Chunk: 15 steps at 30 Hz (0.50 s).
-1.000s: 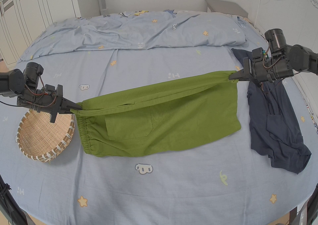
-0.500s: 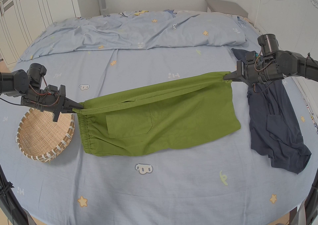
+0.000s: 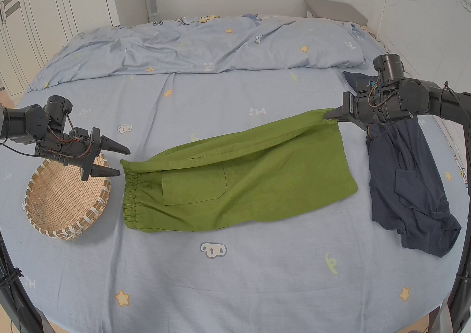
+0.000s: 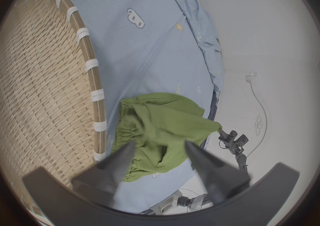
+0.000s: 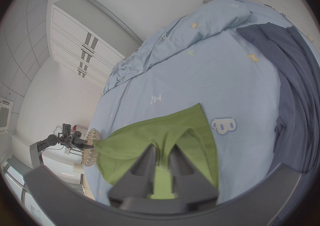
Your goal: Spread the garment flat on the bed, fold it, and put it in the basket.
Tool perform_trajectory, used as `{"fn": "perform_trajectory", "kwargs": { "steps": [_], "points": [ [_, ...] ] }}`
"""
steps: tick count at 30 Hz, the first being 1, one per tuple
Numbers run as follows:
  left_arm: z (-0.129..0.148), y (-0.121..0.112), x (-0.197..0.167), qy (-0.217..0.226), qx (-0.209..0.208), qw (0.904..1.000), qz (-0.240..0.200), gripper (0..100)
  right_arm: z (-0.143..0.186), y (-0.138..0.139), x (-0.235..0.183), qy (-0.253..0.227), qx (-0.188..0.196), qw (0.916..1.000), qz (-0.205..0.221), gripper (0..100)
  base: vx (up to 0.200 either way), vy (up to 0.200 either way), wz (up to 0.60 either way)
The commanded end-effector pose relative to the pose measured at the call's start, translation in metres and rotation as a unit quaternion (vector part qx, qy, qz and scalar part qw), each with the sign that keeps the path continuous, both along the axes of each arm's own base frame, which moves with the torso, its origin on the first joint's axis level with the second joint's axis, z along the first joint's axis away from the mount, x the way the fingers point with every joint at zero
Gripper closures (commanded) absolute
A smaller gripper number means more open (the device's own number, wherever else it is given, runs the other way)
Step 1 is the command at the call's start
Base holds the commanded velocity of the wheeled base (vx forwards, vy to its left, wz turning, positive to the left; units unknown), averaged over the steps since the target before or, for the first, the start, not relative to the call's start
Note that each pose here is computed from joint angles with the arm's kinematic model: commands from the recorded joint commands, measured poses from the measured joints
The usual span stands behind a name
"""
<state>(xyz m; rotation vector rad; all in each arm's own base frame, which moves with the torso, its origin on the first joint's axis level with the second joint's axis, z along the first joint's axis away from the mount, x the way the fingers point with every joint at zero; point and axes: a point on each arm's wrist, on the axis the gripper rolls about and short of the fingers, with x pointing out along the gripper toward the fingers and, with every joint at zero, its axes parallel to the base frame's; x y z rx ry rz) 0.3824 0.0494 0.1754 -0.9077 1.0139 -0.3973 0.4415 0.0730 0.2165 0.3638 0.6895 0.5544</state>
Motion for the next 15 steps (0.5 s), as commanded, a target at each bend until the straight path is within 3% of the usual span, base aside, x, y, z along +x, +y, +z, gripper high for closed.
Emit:
{"fn": "perform_trajectory", "kwargs": {
  "steps": [1, 7, 15],
  "points": [
    [0.0, -0.001, 0.0, 0.0, -0.001, 1.0, -0.002, 0, -0.01, 0.011, 0.006, 0.007, -0.002, 0.9999, 0.012, 0, 0.0, 0.0, 0.0],
    [0.004, -0.006, -0.003, 0.001, -0.002, 1.0, -0.007, 0, -0.013, 0.016, 0.004, 0.015, -0.003, 0.9997, 0.017, 0, 0.0, 0.0, 0.0],
    [0.03, -0.062, -0.013, -0.014, -0.016, 0.9979, -0.061, 0, -0.008, 0.012, -0.002, 0.018, -0.003, 0.9997, 0.014, 0, 0.0, 0.0, 0.0]
  ]
}}
